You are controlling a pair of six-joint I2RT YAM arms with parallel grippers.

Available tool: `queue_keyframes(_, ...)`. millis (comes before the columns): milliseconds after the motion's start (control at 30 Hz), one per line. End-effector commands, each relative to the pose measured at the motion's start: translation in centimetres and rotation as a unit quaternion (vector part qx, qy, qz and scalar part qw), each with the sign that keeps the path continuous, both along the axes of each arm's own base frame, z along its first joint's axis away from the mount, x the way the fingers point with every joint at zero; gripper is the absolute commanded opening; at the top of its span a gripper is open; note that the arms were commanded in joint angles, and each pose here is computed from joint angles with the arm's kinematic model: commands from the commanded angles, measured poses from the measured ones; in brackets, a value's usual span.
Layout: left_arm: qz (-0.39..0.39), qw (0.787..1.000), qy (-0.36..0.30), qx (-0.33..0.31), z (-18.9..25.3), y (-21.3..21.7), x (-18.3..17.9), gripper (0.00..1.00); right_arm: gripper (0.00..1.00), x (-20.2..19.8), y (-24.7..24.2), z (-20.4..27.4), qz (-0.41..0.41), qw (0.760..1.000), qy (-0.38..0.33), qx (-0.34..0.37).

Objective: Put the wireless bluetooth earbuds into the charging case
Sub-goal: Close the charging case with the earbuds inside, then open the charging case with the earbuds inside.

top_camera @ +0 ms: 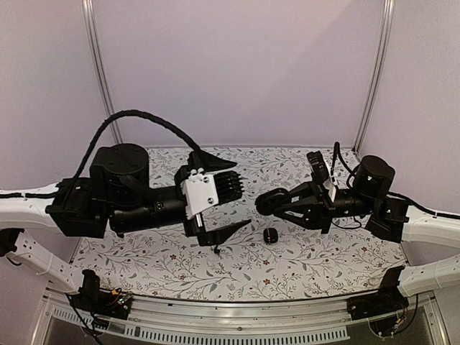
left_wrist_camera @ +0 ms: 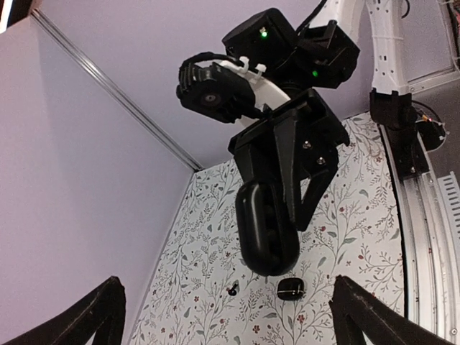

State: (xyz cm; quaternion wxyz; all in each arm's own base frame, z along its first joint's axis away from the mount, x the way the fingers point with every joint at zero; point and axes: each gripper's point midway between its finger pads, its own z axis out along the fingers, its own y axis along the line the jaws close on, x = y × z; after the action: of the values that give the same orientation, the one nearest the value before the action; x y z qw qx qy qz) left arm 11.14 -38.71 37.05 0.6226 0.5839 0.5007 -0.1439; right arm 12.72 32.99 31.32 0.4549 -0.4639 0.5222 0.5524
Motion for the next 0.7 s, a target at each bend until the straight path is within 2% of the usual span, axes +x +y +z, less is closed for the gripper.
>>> queue_keyframes(0,-0.011,0.999,0.024,0.038,-3.3,-2.9,0.2,1.00,0.00,1.0,0.4,1.6,-0.017,1.000,-0.004,0.024)
queue_keyframes(200,-0.004,0.998,0.046,0.042,-4.2,-4.1,1.7,0.94,0.00,1.2,0.6,2.2,-0.015,0.999,0.003,0.035)
queue_keyframes(433,0.016,0.996,0.044,0.072,-5.6,-4.9,3.2,0.76,0.00,1.7,1.0,1.8,-0.019,0.999,0.028,0.032)
queue_keyframes(567,0.027,0.995,0.037,0.088,-6.3,-5.3,3.7,0.72,0.00,2.0,1.5,1.5,-0.013,0.998,0.046,0.029)
queue_keyframes(667,0.030,0.995,0.034,0.089,-6.2,-5.4,3.8,0.63,0.00,2.1,1.8,1.2,-0.009,0.998,0.052,0.025)
